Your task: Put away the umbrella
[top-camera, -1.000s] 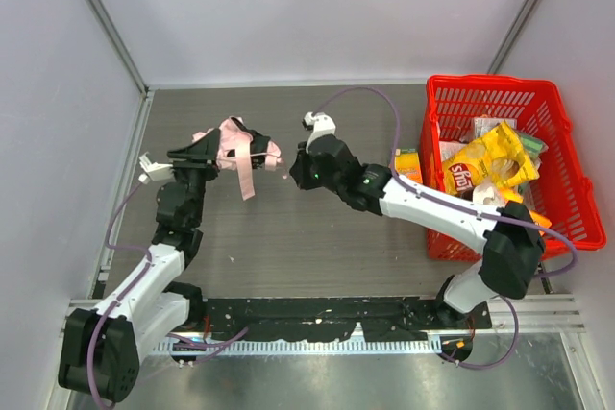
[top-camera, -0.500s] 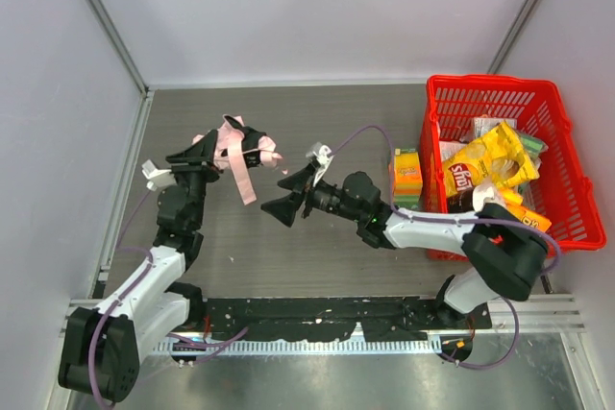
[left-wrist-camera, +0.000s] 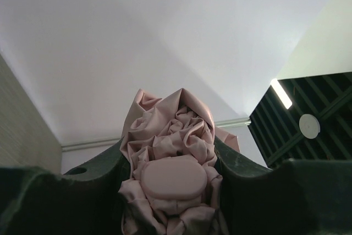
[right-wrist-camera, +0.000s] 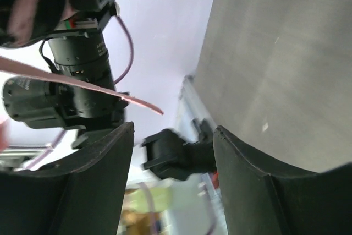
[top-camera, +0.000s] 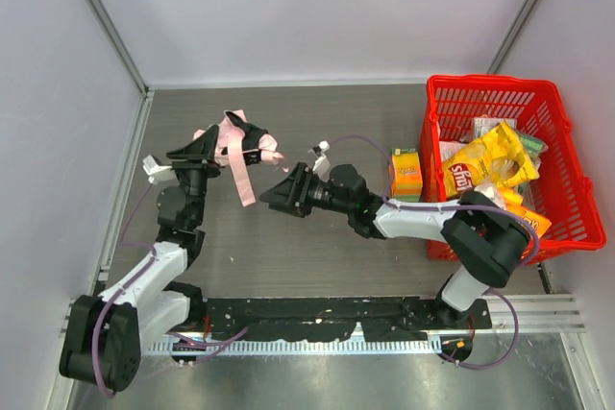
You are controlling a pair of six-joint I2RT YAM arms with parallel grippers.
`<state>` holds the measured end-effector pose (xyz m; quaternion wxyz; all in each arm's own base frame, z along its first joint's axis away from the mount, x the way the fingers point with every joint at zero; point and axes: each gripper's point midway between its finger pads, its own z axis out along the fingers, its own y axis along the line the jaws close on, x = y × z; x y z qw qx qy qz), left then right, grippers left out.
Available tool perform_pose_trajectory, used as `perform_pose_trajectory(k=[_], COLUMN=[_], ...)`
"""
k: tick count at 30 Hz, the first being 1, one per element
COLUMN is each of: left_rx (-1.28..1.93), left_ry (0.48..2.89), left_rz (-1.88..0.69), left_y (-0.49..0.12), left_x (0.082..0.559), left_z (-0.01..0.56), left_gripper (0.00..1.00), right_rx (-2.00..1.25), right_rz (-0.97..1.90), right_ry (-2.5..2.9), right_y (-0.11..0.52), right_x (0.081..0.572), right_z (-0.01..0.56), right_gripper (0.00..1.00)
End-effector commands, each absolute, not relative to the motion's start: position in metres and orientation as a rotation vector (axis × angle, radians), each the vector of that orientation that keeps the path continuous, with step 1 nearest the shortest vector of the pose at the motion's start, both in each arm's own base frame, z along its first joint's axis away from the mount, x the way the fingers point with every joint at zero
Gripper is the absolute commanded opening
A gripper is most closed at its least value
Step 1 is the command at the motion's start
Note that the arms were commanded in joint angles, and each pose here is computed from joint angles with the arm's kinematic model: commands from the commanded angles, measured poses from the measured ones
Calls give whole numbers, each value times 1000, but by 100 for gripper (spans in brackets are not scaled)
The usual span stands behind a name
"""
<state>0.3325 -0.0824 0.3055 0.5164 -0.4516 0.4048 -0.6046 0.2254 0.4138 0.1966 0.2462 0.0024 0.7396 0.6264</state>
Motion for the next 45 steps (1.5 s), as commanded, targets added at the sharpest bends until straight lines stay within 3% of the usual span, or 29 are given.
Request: perform_pose_trajectory(k=[1,4,9,17,22,25,28,32,35,45], left_rx=[-828,-757,-680,-608,-577,-603,-648,-630,-672,-898], left_ry=[796,777,756,735,716,708,667,639,656,754], left_rz=[-1606,-1624,-1593,-1633,-1654,-1689,-1718,-1741,-1782,-1746], left_y=[-91,-96,-97,-105,-106,-105,-99,-97,-99,-90], left_x=[311,307,304,304,305,308,308,303,308,315], left_z=[369,375,381,393,400,401,405,417,410,387], left_gripper=[0,0,0,0,0,0,0,0,0,0], right_rx=[429,729,1153,1467,1406,1133,938,1055,904,103], right_rz=[2099,2218,1976,2247,2415,2531,2662,2688,2710,2047], right_ry=[2278,2216,2455,2175,2119,2055,2017,1992,1989,1886], right_y=[432,421,416,414,416,416,425,423,429,412], right_x=[200,206,211,248,249,259,240,234,232,224], right_z=[223,235,201,240,265,269,273,251,260,197], right_gripper=[65,66,75,74,74,64,66,69,69,75])
